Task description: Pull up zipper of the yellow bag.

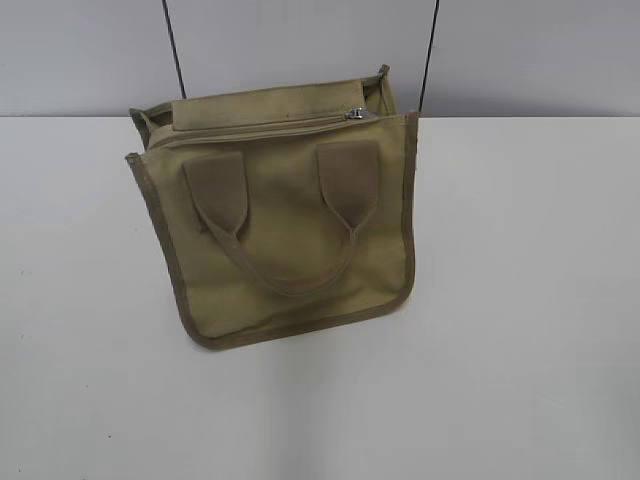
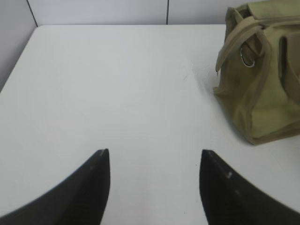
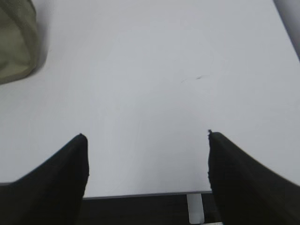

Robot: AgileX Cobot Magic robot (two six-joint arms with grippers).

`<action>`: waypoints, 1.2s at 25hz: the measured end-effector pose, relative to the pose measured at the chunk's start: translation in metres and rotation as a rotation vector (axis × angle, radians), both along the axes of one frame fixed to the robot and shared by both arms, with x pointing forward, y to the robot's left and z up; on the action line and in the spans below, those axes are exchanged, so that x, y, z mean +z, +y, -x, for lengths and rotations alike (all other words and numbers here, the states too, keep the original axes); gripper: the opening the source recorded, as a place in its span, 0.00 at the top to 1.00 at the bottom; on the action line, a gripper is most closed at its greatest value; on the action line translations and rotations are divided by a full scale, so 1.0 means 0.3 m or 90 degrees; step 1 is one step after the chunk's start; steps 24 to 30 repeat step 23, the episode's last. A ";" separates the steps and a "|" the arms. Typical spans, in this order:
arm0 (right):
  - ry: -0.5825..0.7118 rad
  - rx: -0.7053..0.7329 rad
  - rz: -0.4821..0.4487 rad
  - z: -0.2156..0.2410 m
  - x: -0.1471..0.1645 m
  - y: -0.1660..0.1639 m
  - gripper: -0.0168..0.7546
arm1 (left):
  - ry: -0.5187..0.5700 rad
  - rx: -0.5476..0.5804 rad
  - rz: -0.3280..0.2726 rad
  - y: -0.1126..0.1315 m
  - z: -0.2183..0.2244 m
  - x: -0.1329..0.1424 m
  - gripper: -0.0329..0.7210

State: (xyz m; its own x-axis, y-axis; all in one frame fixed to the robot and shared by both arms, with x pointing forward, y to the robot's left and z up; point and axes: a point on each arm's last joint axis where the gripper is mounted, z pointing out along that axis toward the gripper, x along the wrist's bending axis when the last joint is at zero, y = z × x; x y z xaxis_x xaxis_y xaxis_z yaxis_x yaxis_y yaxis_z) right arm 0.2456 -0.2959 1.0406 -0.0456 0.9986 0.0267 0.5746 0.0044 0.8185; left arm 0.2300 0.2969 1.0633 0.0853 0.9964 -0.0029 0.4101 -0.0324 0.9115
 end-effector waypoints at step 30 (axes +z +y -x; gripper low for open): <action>-0.048 -0.034 -0.043 0.033 0.000 0.021 0.23 | -0.003 0.014 0.000 -0.001 0.003 0.000 0.40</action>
